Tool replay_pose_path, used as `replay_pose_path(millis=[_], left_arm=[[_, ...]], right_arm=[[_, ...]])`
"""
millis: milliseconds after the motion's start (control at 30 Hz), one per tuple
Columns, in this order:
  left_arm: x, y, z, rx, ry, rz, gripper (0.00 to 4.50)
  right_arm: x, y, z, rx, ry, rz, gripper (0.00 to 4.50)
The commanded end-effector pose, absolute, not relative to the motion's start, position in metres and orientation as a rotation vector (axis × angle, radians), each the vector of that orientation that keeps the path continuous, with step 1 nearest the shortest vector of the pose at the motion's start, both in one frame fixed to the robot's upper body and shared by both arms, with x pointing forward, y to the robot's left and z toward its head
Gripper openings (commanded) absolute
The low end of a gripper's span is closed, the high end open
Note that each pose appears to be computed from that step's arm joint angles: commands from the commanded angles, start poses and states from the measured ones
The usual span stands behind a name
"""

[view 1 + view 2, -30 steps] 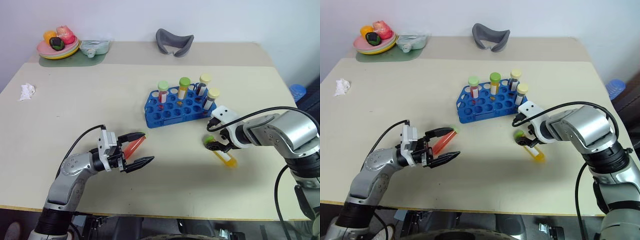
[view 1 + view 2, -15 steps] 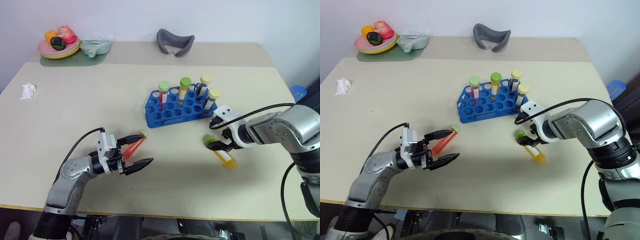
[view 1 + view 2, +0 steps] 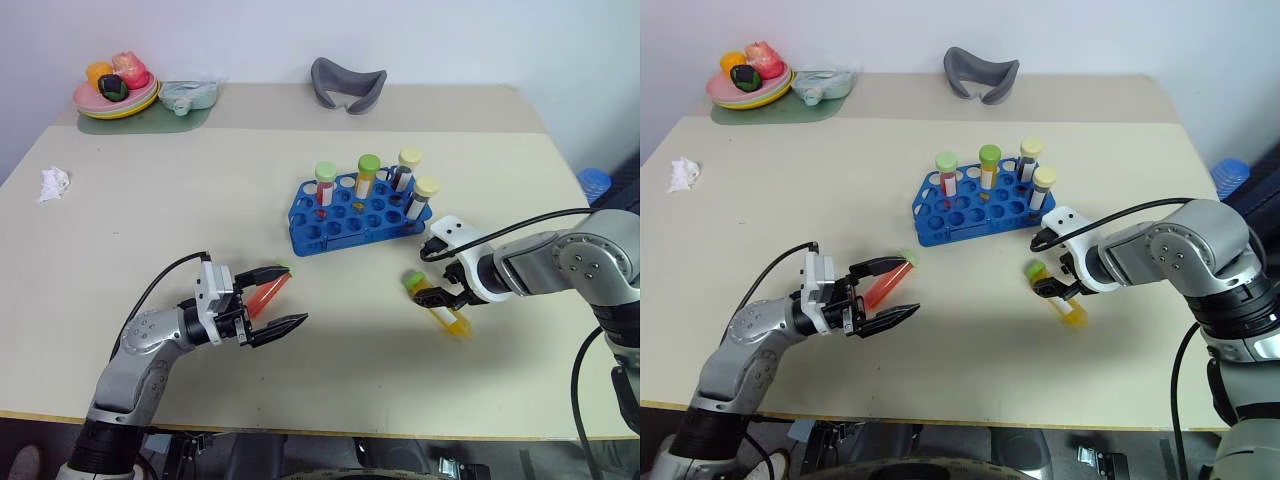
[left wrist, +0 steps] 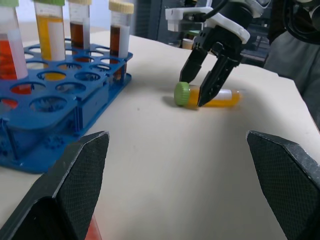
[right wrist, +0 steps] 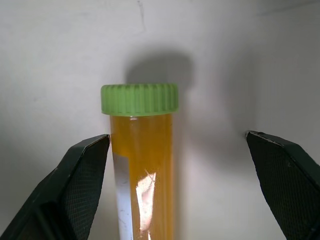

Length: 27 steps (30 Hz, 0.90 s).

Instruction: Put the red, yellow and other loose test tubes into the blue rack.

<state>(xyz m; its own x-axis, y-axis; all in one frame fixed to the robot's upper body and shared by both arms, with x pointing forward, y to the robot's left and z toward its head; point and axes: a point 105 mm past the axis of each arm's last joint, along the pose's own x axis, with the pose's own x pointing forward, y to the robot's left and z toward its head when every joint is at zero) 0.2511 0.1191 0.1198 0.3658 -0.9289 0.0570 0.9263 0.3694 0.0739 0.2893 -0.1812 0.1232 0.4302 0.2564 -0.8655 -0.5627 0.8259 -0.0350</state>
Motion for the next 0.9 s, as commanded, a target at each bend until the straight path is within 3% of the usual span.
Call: replay_pose_path(millis=[33, 67, 167, 367, 667, 800, 900], left_arm=[[0.251, 0.121, 0.126, 0.047, -0.122, -1.193, 4.50], [0.251, 0.121, 0.126, 0.047, -0.122, -1.193, 4.50], [0.250, 0.121, 0.125, 0.046, -0.121, -1.192, 4.50], [0.250, 0.121, 0.125, 0.047, -0.121, -1.188, 4.50], [0.250, 0.121, 0.127, 0.047, -0.122, -1.187, 4.50], [0.250, 0.121, 0.127, 0.047, -0.123, -1.186, 4.50], [0.250, 0.121, 0.127, 0.046, -0.121, -1.187, 4.50]], right_arm=[[0.286, -0.179, 0.124, -0.321, 1.005, 0.536, 4.41], [0.286, -0.179, 0.124, -0.319, 1.006, 0.535, 4.41], [0.286, -0.178, 0.124, -0.316, 1.005, 0.532, 3.66], [0.285, -0.176, 0.122, -0.318, 1.006, 0.530, 0.84], [0.287, -0.173, 0.124, -0.313, 0.988, 0.529, 0.78], [0.291, -0.153, 0.142, -0.218, 0.889, 0.617, 0.78], [0.290, -0.102, 0.195, 0.156, 0.557, 0.911, 0.78]])
